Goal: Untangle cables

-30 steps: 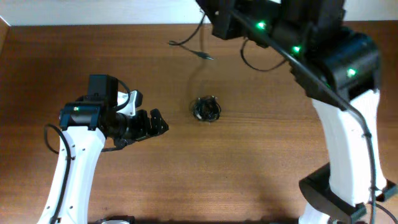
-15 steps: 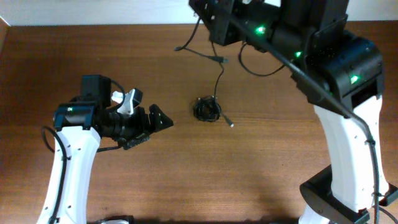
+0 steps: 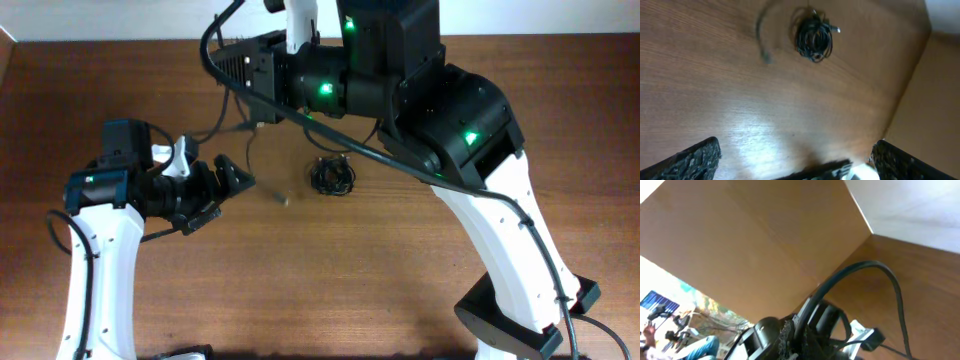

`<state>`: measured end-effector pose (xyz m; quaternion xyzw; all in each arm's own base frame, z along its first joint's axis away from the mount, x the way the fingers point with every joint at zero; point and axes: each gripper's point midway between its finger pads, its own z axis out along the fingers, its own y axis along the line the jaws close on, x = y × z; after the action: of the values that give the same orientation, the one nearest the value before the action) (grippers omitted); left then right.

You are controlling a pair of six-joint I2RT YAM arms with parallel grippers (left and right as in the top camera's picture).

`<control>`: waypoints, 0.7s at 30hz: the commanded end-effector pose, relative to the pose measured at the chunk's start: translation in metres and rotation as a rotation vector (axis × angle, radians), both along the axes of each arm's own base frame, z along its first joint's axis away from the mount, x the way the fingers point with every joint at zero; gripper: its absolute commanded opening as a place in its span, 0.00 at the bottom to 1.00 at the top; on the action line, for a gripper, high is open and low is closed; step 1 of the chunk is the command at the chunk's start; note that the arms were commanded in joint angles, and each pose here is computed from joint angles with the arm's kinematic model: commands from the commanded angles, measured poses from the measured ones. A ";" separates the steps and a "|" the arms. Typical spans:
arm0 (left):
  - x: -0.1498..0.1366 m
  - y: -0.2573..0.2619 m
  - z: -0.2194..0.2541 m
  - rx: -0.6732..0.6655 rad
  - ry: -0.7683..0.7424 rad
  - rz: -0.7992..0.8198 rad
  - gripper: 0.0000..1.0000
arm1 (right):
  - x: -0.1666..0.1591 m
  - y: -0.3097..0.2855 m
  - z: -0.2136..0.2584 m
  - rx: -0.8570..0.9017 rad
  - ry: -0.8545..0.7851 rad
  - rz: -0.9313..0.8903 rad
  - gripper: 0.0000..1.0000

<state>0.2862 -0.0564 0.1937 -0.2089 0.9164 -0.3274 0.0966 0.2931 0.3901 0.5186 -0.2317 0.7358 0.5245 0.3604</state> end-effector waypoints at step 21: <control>0.022 0.039 0.117 -0.752 -0.196 0.199 0.99 | -0.120 0.006 -0.087 -0.351 -0.297 0.583 0.04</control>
<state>0.3139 -0.0066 0.2839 -0.3241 0.7267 -0.5888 0.1423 0.1572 0.3992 0.4440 -0.5558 0.6395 0.4816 0.2238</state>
